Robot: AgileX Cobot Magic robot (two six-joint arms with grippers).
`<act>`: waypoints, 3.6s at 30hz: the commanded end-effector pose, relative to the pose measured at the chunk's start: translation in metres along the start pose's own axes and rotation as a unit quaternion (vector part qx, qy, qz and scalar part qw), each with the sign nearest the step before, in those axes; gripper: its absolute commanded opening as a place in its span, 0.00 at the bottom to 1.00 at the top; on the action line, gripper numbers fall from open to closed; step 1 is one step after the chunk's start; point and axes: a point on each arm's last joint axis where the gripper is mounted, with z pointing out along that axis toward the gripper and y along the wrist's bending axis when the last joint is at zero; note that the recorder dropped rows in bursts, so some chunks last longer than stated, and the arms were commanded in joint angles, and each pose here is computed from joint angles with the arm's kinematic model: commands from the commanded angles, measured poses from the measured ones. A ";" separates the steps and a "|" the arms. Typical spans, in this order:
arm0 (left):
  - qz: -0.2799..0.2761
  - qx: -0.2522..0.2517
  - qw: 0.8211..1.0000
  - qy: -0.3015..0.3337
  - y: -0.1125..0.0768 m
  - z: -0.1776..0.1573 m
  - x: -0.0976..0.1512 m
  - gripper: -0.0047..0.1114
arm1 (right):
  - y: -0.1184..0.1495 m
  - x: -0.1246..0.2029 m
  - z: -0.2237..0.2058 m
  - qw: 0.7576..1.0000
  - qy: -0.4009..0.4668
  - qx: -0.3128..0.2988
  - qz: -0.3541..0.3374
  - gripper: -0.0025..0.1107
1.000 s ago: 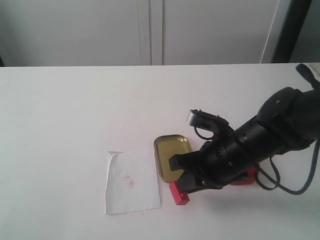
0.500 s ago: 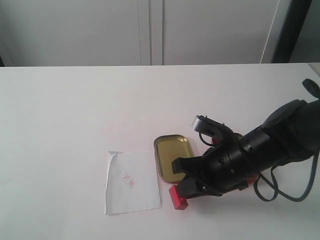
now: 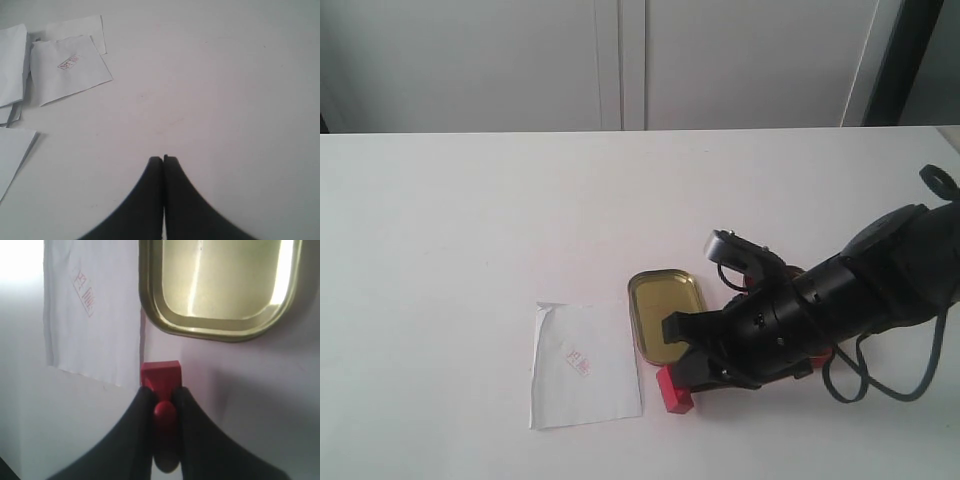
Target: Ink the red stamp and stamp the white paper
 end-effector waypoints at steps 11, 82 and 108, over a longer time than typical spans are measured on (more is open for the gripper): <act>-0.006 0.002 1.000 -0.004 0.000 0.000 0.000 0.04 | -0.008 0.001 0.007 1.000 0.004 0.011 0.012 0.02; -0.006 0.002 1.000 -0.004 0.000 0.000 0.000 0.04 | 0.002 -0.002 -0.130 0.950 -0.180 0.230 -0.112 0.02; -0.006 0.002 1.000 -0.004 0.000 0.000 0.000 0.04 | 0.018 0.041 -0.220 0.907 -0.312 0.265 -0.099 0.02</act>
